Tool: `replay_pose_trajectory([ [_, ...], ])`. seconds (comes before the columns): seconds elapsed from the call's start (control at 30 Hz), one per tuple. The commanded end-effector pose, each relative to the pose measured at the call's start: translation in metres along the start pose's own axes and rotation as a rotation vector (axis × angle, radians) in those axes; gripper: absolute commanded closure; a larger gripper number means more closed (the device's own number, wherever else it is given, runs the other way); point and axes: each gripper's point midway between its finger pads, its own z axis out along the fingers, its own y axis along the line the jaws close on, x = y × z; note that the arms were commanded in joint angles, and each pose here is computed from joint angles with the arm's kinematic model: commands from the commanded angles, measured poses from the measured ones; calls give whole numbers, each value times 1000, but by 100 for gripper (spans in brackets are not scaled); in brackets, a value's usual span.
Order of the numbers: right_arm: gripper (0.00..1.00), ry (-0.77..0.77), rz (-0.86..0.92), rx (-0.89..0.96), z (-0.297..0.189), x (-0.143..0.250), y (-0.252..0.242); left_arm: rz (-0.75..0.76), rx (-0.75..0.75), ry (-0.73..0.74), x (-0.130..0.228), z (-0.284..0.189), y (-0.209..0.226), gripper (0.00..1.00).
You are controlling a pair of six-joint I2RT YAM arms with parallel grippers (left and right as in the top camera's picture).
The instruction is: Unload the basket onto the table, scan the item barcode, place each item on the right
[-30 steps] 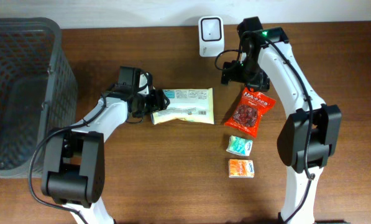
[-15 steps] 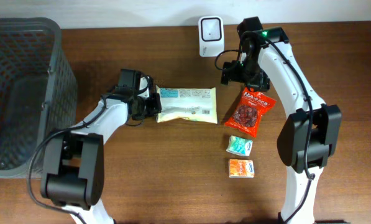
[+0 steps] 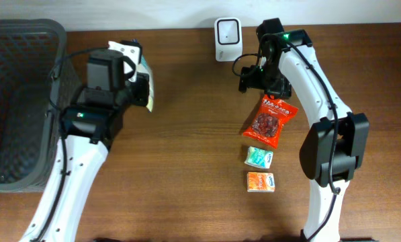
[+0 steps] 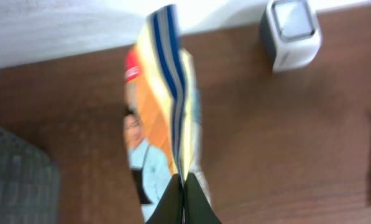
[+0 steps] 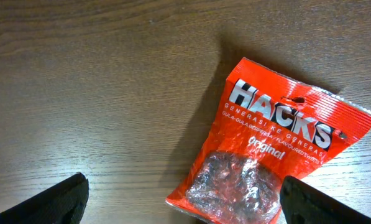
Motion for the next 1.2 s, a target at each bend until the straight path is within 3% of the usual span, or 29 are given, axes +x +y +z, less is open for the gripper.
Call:
replay_pose_trajectory([
  [0.0, 2, -25, -10, 8, -8, -3, 0, 176, -213, 53, 7, 6, 6, 100],
  [0.03, 2, -25, -10, 8, -8, -3, 0, 205, -266, 81, 13, 12, 5, 100],
  [0.13, 2, -25, -10, 8, -8, -3, 0, 352, -219, 192, 44, 46, -34, 100],
  [0.27, 2, -25, -10, 8, -8, -3, 0, 444, -126, 211, 64, 63, -95, 100],
  [0.33, 2, -25, -10, 8, -8, -3, 0, 409, -22, 173, 64, 59, -132, 100],
  [0.43, 2, -25, -10, 8, -8, -3, 0, 429, 253, 160, 76, 44, -201, 100],
  [0.47, 2, -25, -10, 8, -8, -3, 0, 436, 313, 158, 80, 38, -217, 87],
  [0.53, 2, -25, -10, 8, -8, -3, 0, 412, 328, 156, 79, 36, -222, 89],
  [0.57, 2, -25, -10, 8, -8, -3, 0, 395, 324, 155, 77, 37, -220, 87],
  [0.6, 2, -25, -10, 8, -8, -3, 0, 370, 319, 152, 73, 37, -218, 78],
  [0.63, 2, -25, -10, 7, -8, -3, 0, 315, 333, 143, 60, 32, -215, 37],
  [0.67, 2, -25, -10, 7, -8, -3, 0, 276, 388, 118, 41, 19, -212, 8],
  [0.7, 2, -21, -10, -1, -7, -2, 1, 257, 404, 107, 31, 12, -206, 1],
  [0.83, 2, 11, -14, -129, -9, 2, 24, 27, 316, 93, 2, -7, -146, 1],
  [0.87, 2, 28, -24, -242, -13, 4, 43, -42, 271, 115, 3, -7, -122, 1],
  [0.9, 2, 35, -74, -334, -17, 5, 60, -98, 232, 140, 6, -4, -102, 1],
  [0.93, 2, 27, -260, -481, -22, 12, 92, -169, 178, 172, 12, 0, -78, 1],
  [0.97, 1, 21, -370, -514, -20, 19, 107, -218, 146, 192, 15, 2, -63, 1],
  [1.0, 0, 21, -444, -490, -13, 27, 115, -271, 109, 211, 20, 4, -45, 1],
  [1.07, 15, 26, -570, -316, 16, 45, 121, -309, 49, 220, 23, 5, -19, 1],
  [1.17, 18, 27, -699, -70, 45, 58, 112, -334, 8, 239, 29, 5, -1, 1],
])
